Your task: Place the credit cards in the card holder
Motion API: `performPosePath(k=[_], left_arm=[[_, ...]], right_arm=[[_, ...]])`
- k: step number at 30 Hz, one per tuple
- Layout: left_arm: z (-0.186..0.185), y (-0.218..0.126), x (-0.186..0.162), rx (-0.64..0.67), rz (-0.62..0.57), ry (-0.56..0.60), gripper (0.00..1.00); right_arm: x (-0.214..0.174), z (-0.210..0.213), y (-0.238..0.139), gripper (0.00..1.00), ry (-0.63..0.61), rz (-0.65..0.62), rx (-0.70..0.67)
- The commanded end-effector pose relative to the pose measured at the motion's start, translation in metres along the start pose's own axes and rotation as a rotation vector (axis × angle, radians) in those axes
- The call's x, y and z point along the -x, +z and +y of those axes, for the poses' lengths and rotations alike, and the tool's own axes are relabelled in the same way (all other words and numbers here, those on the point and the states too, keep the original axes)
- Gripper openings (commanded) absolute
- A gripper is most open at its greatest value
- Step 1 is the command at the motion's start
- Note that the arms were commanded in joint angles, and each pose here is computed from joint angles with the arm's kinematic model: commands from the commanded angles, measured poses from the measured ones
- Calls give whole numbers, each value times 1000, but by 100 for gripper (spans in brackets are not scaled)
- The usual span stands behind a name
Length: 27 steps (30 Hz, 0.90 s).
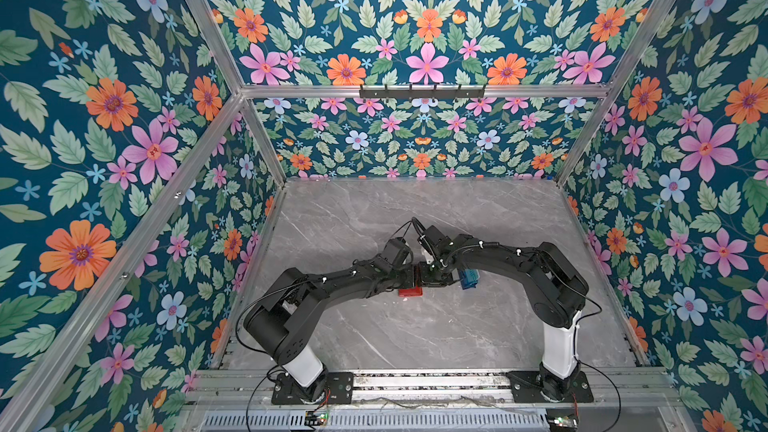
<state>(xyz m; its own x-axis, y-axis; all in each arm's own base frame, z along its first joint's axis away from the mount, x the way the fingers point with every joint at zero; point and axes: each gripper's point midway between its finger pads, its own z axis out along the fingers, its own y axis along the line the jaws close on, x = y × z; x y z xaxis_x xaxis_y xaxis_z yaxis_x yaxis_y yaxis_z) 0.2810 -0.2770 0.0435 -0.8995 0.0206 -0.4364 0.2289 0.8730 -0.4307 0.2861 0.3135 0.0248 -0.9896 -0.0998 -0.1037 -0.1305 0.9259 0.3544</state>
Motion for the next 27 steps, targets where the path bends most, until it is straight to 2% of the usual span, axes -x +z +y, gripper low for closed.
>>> performPosePath(k=[1, 27], left_arm=[[6, -1, -1, 26, 1, -11, 0], [1, 2, -7, -46, 33, -68, 0]], right_arm=[[-6, -16, 2, 37, 17, 16, -78], [-2, -13, -2, 37, 26, -4, -67]])
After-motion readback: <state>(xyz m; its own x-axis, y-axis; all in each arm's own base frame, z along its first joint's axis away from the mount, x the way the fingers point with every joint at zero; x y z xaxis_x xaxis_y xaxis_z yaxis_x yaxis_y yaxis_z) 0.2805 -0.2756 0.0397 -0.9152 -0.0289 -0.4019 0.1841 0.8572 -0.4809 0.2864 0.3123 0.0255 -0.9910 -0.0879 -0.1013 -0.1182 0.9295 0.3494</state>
